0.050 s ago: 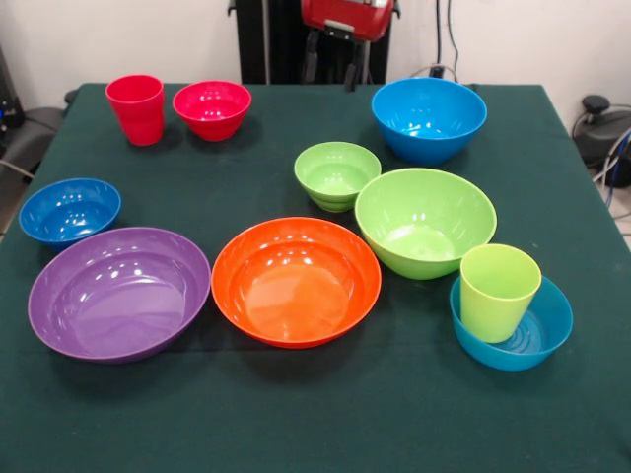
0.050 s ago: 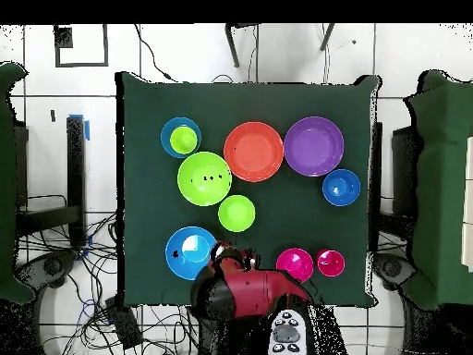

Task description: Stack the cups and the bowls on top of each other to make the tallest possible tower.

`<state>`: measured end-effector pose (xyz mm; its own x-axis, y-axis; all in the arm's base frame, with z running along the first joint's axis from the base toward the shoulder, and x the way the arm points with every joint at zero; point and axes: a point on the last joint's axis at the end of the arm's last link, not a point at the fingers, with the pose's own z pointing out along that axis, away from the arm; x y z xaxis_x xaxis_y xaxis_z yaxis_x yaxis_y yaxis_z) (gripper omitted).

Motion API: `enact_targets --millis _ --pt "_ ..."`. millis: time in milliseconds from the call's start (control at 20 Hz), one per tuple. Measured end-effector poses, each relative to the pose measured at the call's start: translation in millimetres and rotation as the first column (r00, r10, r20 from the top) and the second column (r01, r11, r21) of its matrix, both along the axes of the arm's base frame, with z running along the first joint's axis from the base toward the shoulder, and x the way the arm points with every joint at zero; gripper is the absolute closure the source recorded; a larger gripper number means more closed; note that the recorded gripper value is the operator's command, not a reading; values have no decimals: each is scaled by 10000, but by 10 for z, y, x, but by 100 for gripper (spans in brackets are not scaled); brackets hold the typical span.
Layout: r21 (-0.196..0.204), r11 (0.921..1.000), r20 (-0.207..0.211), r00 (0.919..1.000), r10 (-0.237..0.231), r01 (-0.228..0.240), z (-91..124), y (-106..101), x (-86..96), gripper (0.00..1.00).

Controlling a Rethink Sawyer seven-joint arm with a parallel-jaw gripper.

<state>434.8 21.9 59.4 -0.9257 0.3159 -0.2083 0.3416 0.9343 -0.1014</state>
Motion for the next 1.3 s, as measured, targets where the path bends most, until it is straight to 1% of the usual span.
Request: enact_targets --millis 300,350,500,550,700,750,1000,1300 --pt "-155 9989 -363 9984 441 -447 -84 -89 -163 0" --pt "-190 9979 -446 9972 607 -616 -98 -139 -208 0" --pt "-231 9970 -485 9962 725 -736 -98 -197 -239 0" --pt "-277 9963 -530 9954 804 -819 -98 -258 -271 0" --pt "-309 9956 -575 9945 870 -888 -100 -318 -301 0" --pt "-339 9947 -591 9937 948 -970 -101 -369 -316 0" --pt "-411 9935 -584 9929 1034 -1058 -110 -473 -311 0" --pt "-528 9895 -525 9899 1318 -1346 -182 -590 -283 0"
